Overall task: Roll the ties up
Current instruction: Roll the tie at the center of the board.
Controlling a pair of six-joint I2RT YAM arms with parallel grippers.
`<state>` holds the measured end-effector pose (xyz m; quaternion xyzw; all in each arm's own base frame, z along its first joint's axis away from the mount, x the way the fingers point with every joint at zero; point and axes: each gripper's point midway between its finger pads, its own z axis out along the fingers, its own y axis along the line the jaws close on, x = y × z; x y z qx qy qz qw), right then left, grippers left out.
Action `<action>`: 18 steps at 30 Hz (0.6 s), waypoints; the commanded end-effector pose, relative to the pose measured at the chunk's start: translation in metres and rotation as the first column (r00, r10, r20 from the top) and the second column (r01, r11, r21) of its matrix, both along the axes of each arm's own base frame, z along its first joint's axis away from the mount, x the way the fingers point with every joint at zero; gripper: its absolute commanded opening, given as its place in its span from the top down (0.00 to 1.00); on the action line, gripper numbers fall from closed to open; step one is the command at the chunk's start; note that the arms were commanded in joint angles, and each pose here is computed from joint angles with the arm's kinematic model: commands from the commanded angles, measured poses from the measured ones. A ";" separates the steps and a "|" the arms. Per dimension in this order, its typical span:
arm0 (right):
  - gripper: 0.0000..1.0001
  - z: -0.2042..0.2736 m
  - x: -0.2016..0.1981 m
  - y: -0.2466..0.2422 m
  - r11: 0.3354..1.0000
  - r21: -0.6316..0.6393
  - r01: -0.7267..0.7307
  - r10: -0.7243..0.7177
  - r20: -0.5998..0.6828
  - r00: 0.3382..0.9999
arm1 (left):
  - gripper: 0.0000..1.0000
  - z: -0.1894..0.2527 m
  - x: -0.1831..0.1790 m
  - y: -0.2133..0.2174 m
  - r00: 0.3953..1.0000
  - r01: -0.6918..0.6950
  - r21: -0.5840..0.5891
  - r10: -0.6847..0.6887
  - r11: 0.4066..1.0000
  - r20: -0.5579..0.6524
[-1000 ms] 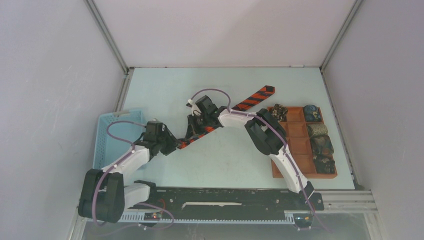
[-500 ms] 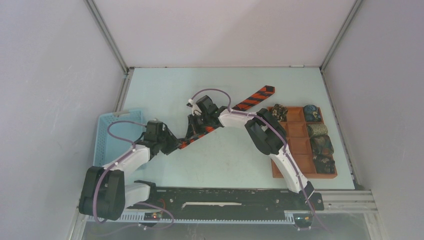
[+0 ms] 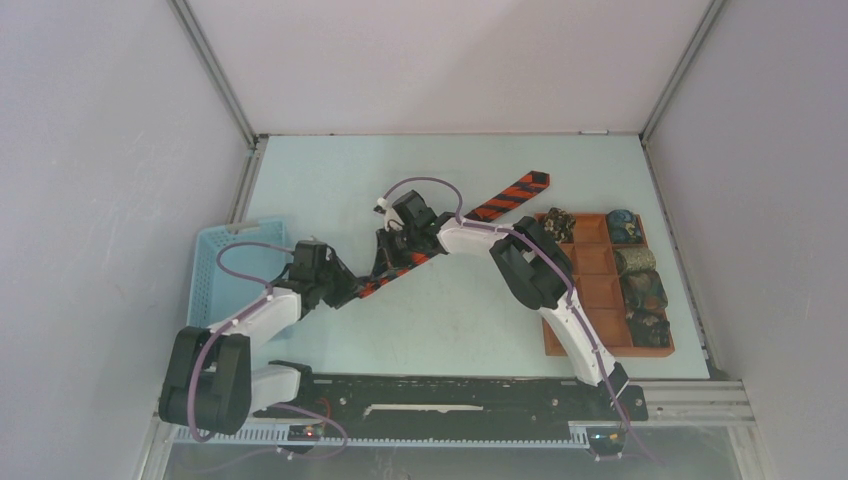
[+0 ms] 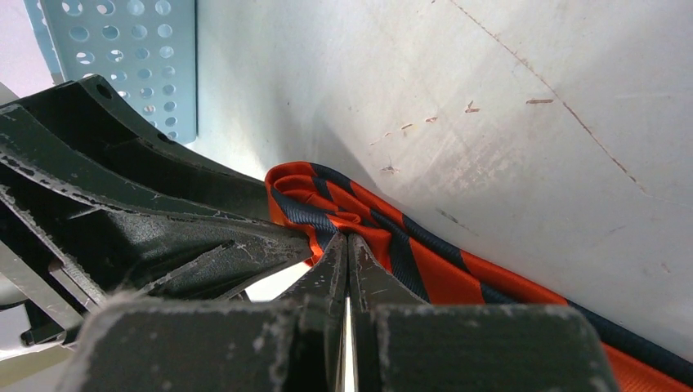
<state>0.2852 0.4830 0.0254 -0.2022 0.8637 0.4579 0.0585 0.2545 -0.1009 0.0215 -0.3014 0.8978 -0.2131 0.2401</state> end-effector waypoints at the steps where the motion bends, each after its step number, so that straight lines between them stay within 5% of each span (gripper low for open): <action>1: 1.00 -0.023 -0.001 -0.011 0.998 -0.063 0.016 -0.016 -0.009 1.000 | 0.63 -0.007 -0.002 -0.002 1.000 -0.003 0.003 0.003 1.000 -0.027; 9: 1.00 -0.009 0.002 -0.007 0.999 -0.047 0.015 -0.015 0.001 1.000 | 1.00 -0.004 0.000 -0.004 1.000 -0.004 -0.005 0.004 1.000 -0.020; 12: 0.99 0.012 0.008 -0.003 0.999 -0.028 0.017 -0.016 0.031 0.999 | 1.00 -0.002 -0.001 -0.003 1.000 -0.011 -0.004 0.011 1.000 -0.026; 18: 0.76 0.043 0.018 -0.004 0.999 -0.037 0.031 -0.026 0.123 0.992 | 1.00 0.005 -0.007 0.005 0.998 -0.017 0.043 0.019 0.999 -0.055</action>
